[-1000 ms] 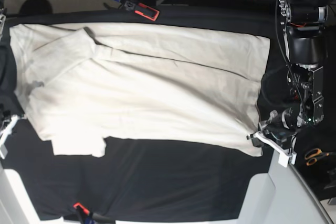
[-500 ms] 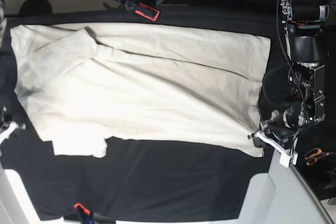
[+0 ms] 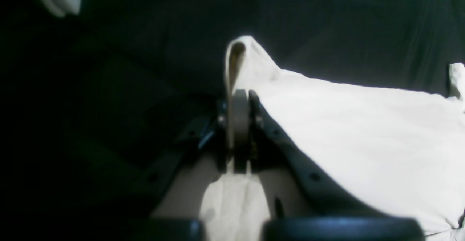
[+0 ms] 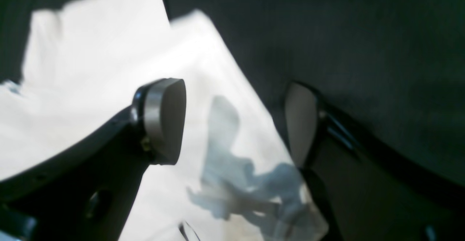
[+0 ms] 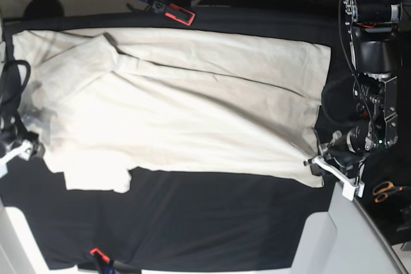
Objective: Fold the T-shirt properly
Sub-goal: 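Hold the shirt's side edge with both grippers and pull it taut, then open right gripper and shift it along the shirt's side edge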
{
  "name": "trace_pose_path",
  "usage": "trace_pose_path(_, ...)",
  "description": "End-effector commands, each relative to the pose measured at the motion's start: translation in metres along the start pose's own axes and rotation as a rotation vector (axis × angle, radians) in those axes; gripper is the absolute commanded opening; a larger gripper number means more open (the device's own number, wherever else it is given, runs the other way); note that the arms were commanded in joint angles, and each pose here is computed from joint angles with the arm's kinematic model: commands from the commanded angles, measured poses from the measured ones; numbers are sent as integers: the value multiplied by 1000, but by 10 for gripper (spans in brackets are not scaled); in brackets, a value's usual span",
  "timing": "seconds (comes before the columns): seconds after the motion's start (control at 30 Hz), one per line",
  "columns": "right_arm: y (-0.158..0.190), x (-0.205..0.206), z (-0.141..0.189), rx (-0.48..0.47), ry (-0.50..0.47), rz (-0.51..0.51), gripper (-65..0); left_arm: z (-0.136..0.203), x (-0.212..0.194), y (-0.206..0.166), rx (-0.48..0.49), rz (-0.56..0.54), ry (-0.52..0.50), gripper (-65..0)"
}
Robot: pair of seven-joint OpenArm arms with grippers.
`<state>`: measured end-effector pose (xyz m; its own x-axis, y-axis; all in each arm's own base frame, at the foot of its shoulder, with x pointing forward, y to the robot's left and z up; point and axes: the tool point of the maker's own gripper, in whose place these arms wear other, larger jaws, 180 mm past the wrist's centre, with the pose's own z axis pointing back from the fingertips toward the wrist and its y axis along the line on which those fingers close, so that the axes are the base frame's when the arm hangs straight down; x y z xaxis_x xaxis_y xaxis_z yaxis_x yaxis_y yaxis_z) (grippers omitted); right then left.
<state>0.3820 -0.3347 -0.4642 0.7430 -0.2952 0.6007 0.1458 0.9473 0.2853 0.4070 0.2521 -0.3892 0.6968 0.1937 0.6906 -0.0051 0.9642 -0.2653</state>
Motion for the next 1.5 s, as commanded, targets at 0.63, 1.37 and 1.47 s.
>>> trace_pose_path(0.63, -33, -17, 12, -89, 10, -6, -650, 6, 25, 2, 0, -11, -65, -650)
trace_pose_path(1.37, -10, -26, 80, -49, 153, 205, -650, 5, 25, 1, 1, -13, -63, -650)
trace_pose_path(1.47, -8, -33, 93, -57, 150, 175, -650, 6, 25, 1, 2, -14, -63, -650)
